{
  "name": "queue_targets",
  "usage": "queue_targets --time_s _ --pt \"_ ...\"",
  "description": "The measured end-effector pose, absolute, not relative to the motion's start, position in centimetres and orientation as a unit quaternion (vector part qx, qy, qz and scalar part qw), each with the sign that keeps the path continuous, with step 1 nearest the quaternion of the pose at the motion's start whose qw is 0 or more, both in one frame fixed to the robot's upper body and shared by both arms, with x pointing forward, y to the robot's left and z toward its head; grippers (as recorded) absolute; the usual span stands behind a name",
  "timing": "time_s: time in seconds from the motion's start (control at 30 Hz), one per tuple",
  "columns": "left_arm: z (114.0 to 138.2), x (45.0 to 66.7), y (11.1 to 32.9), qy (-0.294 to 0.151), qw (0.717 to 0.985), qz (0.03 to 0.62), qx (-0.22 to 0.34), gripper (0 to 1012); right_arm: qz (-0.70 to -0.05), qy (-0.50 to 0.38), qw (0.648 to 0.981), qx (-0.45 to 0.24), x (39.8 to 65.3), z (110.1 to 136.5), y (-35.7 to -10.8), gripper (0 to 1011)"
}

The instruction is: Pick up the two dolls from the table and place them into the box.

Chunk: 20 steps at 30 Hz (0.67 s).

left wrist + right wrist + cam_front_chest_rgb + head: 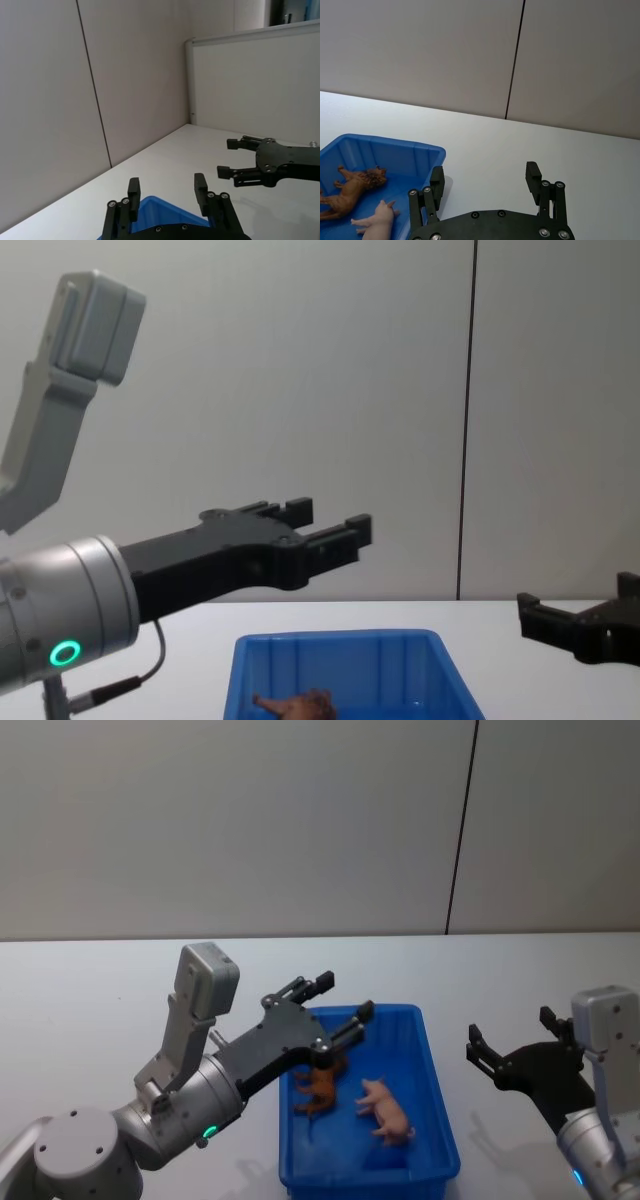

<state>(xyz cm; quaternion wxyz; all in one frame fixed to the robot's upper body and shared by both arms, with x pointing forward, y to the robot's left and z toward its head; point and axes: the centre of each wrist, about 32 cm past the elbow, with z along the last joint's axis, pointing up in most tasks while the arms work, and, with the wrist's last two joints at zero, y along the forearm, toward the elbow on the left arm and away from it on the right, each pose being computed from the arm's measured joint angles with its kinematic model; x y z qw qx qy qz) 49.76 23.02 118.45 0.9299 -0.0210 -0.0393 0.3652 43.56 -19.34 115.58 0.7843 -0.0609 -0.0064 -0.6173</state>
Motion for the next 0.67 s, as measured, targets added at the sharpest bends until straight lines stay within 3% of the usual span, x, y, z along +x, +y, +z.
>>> queue_targets --time_s 0.33,0.37,0.67 --pt "118.72 50.2 22.61 -0.043 0.94 0.336 -0.03 919 -0.617 -0.006 0.784 -0.061 43.56 115.58 -19.34 1001" --pt "118.74 50.22 22.59 -0.043 0.941 0.335 -0.03 986 -0.617 -0.006 0.784 -0.061 43.56 115.58 -19.34 1001" --pt "118.83 50.38 22.42 -0.044 0.945 0.323 -0.033 1001 -0.617 -0.006 0.784 -0.061 43.56 115.58 -19.34 1001"
